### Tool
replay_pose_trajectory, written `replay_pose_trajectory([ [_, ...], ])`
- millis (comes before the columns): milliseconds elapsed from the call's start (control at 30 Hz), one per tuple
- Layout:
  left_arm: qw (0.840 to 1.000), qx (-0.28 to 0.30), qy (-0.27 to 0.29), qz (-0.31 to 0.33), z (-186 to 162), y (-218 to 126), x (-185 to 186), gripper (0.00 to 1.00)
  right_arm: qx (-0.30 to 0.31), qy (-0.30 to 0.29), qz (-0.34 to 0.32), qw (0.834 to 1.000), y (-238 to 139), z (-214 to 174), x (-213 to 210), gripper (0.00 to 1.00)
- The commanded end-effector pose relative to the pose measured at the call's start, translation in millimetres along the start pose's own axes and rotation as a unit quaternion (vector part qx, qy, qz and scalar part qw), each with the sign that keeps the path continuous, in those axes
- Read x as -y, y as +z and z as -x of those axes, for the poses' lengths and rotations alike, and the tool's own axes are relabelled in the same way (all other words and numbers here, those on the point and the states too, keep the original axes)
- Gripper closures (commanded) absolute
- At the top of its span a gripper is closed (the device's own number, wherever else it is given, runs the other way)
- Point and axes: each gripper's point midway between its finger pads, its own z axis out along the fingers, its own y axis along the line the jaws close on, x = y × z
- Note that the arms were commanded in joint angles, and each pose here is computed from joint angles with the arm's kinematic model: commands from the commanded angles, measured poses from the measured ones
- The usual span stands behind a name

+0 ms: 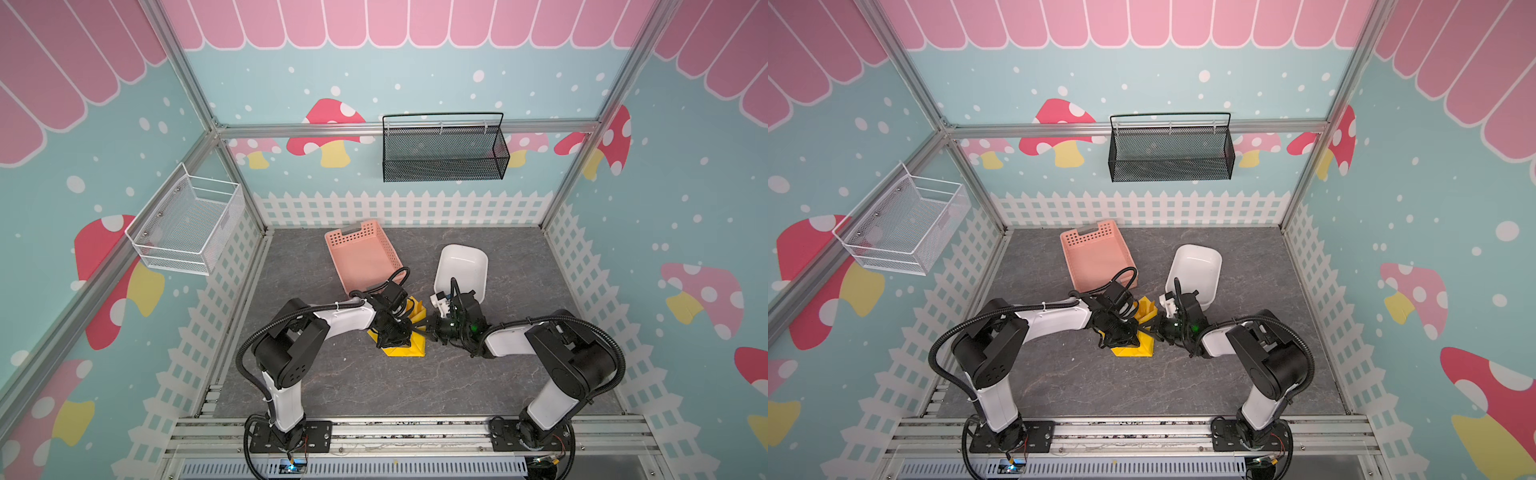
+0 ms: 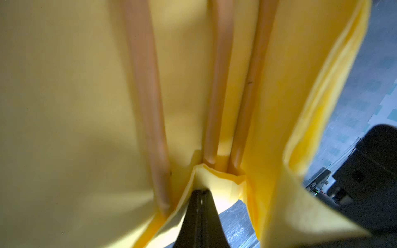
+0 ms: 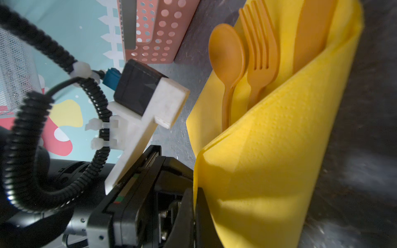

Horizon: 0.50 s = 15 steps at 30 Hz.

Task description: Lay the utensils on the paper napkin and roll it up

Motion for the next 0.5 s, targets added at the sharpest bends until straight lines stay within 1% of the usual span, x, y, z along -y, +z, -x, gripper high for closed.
replay_pose_trajectory([
  [0, 1.0, -0.01, -0.01, 0.017, 0, 9, -11, 0.99, -0.01, -0.009, 0.021, 1.0, 6, -1, -12, 1.0],
  [467, 1.0, -0.009, -0.009, 0.017, -1, 9, -11, 0.99, -0.044, -0.009, 0.027, 0.999, 19, -14, -10, 1.0],
])
